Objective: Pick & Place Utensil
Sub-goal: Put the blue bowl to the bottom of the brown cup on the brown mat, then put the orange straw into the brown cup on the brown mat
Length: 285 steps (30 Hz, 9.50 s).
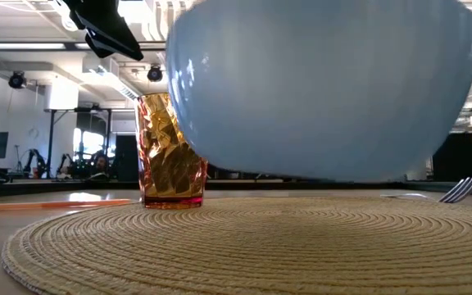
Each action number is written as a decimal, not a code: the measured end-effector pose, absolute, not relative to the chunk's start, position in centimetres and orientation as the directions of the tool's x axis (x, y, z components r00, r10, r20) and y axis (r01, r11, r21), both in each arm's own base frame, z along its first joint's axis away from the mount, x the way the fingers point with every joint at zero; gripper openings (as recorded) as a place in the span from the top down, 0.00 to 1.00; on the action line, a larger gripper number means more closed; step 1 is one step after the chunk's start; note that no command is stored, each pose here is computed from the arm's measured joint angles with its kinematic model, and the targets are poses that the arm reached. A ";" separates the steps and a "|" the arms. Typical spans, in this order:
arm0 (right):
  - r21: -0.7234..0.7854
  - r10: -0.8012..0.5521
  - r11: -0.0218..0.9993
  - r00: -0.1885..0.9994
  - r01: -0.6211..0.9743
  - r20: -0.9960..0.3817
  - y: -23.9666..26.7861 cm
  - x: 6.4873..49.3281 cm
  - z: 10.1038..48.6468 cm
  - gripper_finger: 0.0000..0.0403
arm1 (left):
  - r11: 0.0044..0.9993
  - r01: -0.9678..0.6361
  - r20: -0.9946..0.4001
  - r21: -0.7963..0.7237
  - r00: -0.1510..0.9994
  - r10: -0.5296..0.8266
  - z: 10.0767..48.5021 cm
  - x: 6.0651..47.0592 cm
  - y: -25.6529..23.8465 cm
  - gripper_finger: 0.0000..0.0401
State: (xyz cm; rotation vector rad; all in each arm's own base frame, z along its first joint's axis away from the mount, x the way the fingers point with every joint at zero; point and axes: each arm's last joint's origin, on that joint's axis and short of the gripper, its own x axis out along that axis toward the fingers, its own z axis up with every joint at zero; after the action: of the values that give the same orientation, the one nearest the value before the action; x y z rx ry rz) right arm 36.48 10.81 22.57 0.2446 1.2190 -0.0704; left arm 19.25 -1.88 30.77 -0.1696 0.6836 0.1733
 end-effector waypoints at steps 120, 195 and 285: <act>0.083 -0.285 0.867 0.625 0.492 -0.727 3.4 17.9 29.6 0.77 | 0.854 -0.475 -0.949 -0.210 0.308 -0.063 17.0 18.9 -8.3 0.53; 0.095 -0.278 0.870 0.641 0.484 -0.715 3.4 18.1 29.7 0.82 | 0.854 -0.519 -0.881 -0.037 0.419 0.217 19.6 16.2 -6.5 1.00; 0.088 -0.281 0.868 0.631 0.488 -0.723 3.4 18.0 29.2 0.87 | 0.874 -0.467 -0.062 -0.137 0.884 0.463 20.4 27.6 -10.5 1.00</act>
State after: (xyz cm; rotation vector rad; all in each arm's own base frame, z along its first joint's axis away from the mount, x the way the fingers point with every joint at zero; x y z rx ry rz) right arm 18.05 3.42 29.23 0.2889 0.7713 -0.4472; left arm 27.59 -10.46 20.43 -0.1494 0.0271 0.4859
